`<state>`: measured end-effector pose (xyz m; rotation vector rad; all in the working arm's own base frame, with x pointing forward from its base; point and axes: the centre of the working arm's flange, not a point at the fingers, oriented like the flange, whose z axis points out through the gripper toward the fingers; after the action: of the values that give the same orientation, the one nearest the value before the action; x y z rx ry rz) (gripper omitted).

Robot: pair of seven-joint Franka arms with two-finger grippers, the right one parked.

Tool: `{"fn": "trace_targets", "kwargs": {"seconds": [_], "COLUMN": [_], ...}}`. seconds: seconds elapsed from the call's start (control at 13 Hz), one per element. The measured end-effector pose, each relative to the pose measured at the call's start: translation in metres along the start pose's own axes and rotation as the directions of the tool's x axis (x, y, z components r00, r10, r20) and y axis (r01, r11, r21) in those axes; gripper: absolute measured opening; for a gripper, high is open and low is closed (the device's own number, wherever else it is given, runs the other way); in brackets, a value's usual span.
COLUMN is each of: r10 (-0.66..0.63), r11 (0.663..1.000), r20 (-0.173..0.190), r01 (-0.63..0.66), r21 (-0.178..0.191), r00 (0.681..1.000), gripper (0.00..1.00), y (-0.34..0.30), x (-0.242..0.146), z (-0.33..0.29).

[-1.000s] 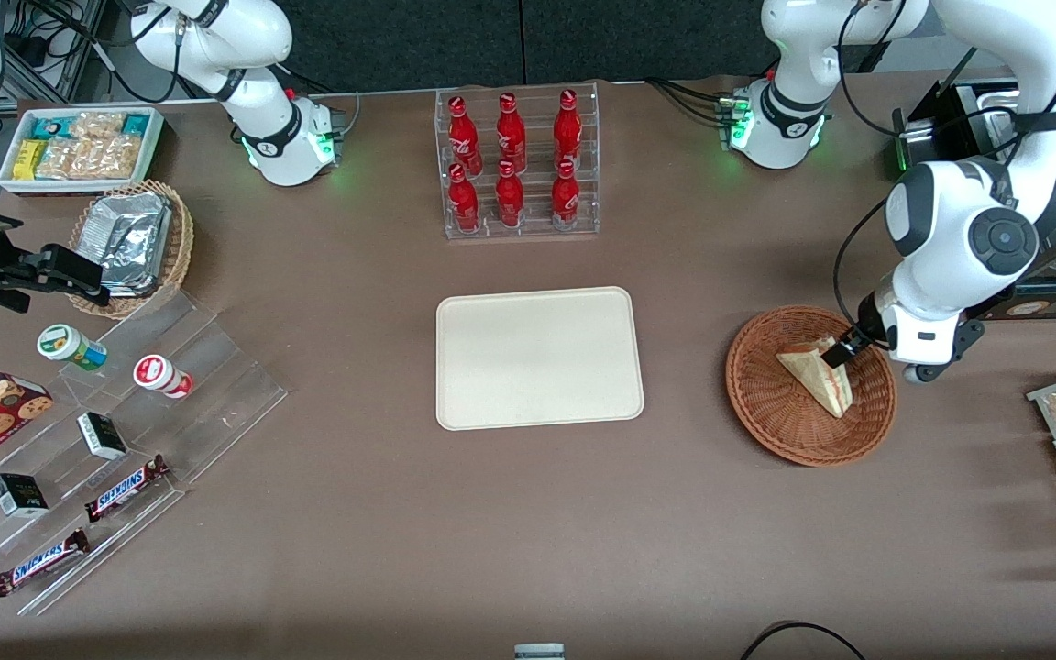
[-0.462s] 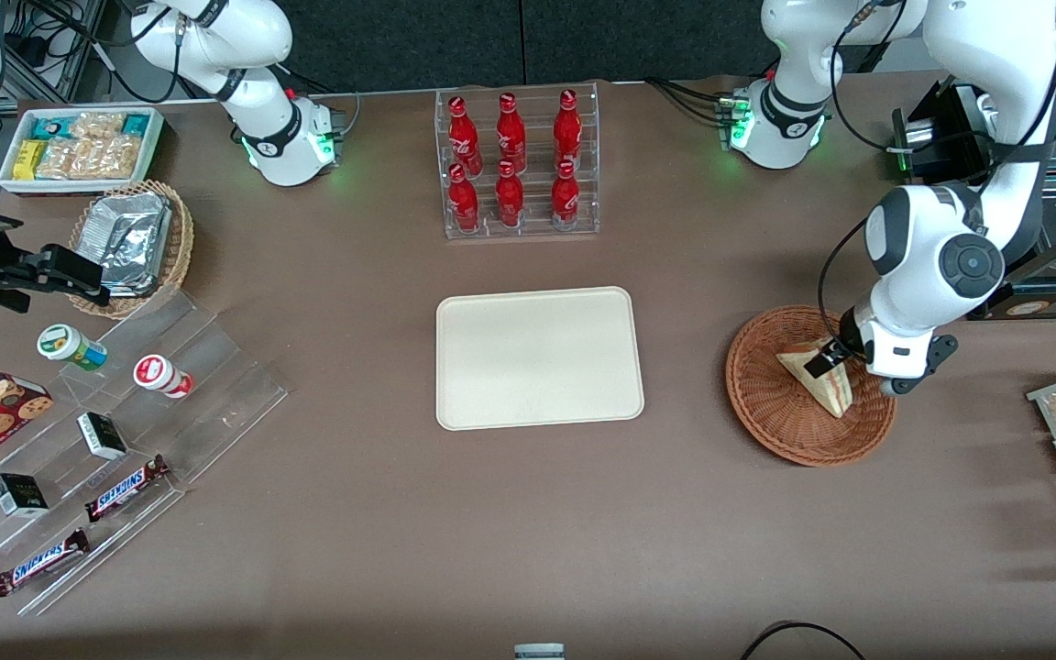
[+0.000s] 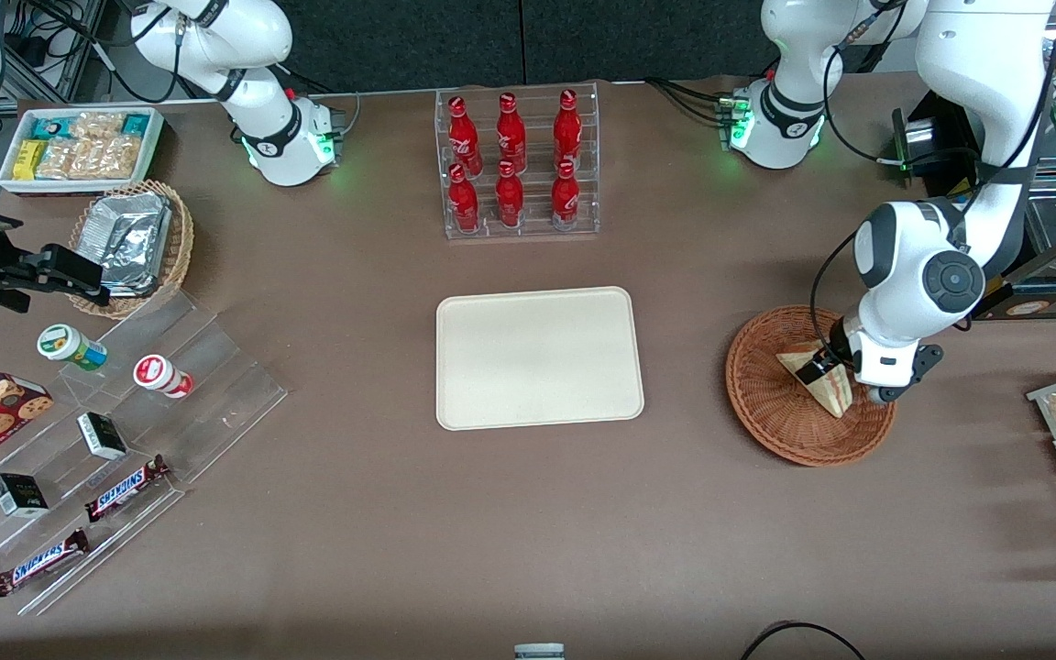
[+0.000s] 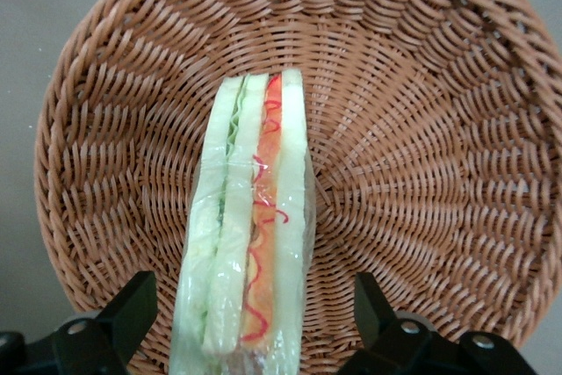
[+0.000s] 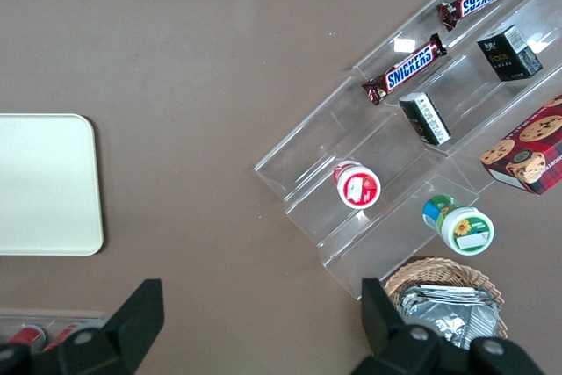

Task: Place sandwich from basket to tray
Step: 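Lift the sandwich out of the basket with the left gripper, then carry the sandwich with the left gripper over the white tray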

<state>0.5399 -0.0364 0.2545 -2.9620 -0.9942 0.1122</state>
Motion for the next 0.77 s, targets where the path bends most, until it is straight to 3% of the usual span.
{"fn": "trace_targets", "kwargs": {"seconds": [0.08, 0.46, 0.77], "r10": [0.0, 0.003, 0.011], "r11": [1.0, 0.999, 0.996], "r20": [0.006, 0.055, 0.105], "r01": [0.0, -0.005, -0.021], "r21": [0.005, 0.046, 0.089], "r00": [1.0, 0.999, 0.994], "gripper": [0.95, 0.37, 0.26], "y": [0.0, -0.002, 0.012], "x": [0.0, -0.005, 0.002], "z": [0.003, 0.003, -0.034]}}
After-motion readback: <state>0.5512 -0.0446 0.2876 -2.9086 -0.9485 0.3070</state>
